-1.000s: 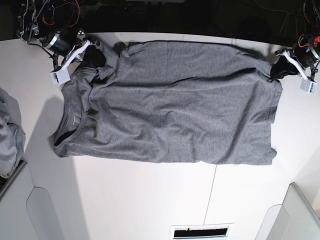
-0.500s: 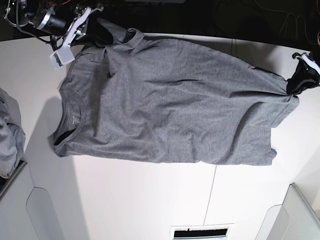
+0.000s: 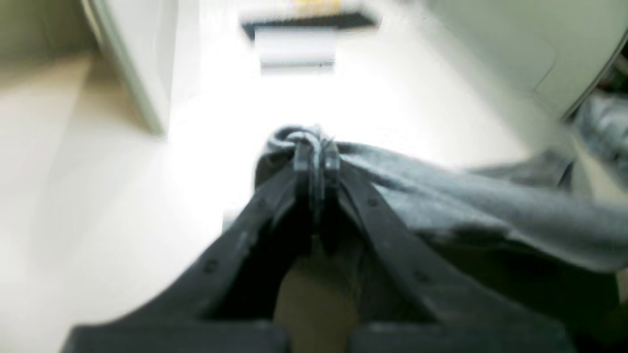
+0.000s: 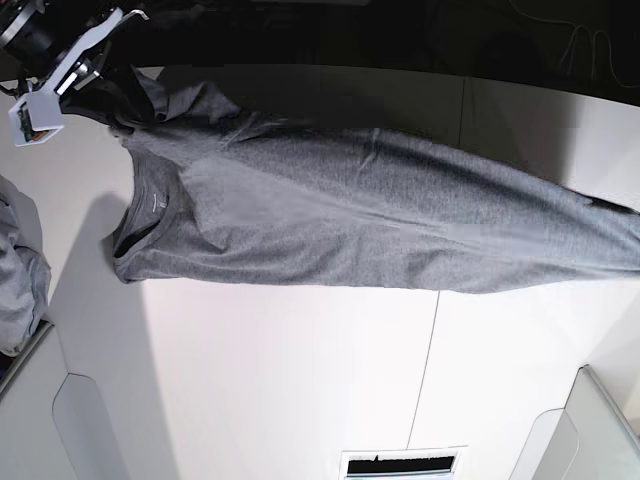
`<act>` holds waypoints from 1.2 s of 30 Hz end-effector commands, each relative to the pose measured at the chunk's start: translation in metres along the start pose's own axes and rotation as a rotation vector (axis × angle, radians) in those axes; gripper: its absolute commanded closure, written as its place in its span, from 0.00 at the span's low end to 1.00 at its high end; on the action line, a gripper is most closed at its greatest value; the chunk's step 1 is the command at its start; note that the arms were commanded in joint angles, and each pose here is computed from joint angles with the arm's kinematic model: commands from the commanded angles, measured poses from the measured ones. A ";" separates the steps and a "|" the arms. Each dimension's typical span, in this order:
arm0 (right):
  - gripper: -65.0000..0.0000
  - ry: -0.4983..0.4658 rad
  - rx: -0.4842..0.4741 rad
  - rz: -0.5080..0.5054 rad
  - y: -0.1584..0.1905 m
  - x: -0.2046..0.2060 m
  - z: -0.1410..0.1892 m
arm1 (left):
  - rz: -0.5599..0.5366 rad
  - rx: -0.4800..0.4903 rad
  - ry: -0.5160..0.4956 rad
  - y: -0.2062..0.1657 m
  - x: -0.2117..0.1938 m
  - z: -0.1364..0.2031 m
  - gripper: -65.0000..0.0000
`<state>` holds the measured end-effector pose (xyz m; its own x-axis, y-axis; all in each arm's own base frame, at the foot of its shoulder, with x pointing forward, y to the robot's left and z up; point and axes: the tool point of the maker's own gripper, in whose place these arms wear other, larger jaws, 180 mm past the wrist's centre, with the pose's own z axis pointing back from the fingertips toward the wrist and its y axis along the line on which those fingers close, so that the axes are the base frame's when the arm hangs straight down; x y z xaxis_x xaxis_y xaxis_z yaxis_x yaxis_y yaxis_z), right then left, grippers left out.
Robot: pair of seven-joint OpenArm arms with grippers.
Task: Layout the t-shirt on the table in an organized manner, then fold the t-shirt properly
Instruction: 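Grasp the shirt shoulders with both grippers and lift it up, then lay the lifted shirt back down and release both grippers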
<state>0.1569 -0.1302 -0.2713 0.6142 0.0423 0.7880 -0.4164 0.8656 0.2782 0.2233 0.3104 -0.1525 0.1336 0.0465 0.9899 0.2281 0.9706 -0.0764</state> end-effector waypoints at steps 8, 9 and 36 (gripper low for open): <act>1.00 -0.088 0.015 0.017 0.002 0.024 0.001 | 0.017 -0.027 -0.134 0.002 0.047 0.012 1.00; 1.00 -0.097 0.014 0.023 0.002 0.027 0.000 | 0.014 -0.022 -0.136 0.003 0.048 0.013 1.00; 1.00 -0.306 -0.210 0.026 -0.104 0.092 -0.048 | -0.055 -0.109 0.089 -0.005 -0.062 -0.111 1.00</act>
<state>0.2840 -0.1913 -0.2702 0.4181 -0.0513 0.9069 -0.2566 0.9511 0.1721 0.3159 0.2736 -0.2475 0.2612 -0.0290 0.9648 0.3330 0.9409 -0.0619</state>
